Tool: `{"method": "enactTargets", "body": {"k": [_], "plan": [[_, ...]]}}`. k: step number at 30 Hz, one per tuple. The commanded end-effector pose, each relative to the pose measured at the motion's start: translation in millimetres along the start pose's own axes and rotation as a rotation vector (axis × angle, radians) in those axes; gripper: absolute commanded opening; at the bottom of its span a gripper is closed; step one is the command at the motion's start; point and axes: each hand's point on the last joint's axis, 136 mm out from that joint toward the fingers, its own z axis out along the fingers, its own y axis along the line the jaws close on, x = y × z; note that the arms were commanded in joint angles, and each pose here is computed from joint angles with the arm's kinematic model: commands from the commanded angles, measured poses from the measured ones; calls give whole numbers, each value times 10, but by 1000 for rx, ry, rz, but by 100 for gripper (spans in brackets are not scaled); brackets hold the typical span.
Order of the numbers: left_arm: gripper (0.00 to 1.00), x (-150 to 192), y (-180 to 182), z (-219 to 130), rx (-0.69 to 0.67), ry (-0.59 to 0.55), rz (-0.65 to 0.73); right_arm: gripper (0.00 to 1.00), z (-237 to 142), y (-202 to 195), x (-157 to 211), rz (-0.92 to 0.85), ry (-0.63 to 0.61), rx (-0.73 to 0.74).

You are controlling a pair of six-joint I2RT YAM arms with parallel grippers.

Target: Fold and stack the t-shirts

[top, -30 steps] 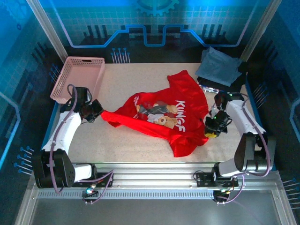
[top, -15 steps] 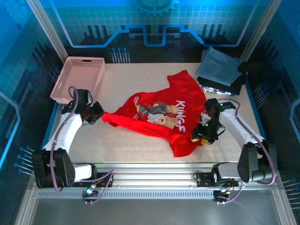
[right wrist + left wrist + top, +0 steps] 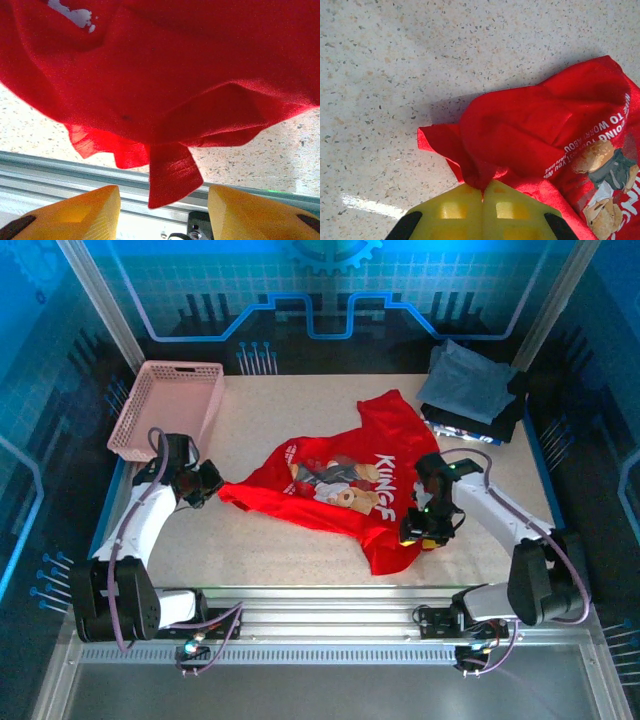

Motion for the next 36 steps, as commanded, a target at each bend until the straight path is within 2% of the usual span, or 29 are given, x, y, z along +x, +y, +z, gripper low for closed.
{"method": "enactTargets", "body": {"k": [1,6,8,13,17,21,26,31,36], "plan": [[0,22,-20,-45,31,-3,-2,50,65,-31,-5,-1,13,57],[0,32,-6,-59,28,-7,3,48,151,-79,9,10,40,109],[0,35,-6,-64,27,-7,5,44,192,-84,-7,25,41,112],[0,38,13,-97,16,-13,20,16,153,-136,-38,56,6,135],[0,-2,31,-157,11,-27,17,2,-118,-129,-45,46,-50,138],[0,-124,-13,-281,42,-51,-15,0,-554,-77,-82,40,-140,85],[0,-442,-245,-605,121,-125,-41,0,-1332,84,-307,51,-337,-98],[0,-912,-788,-1097,250,-240,-15,0,-2376,470,-630,-13,-571,-395],[0,-1397,-1415,-1797,424,-402,28,0,-3554,726,-844,-94,-827,-576]]}}
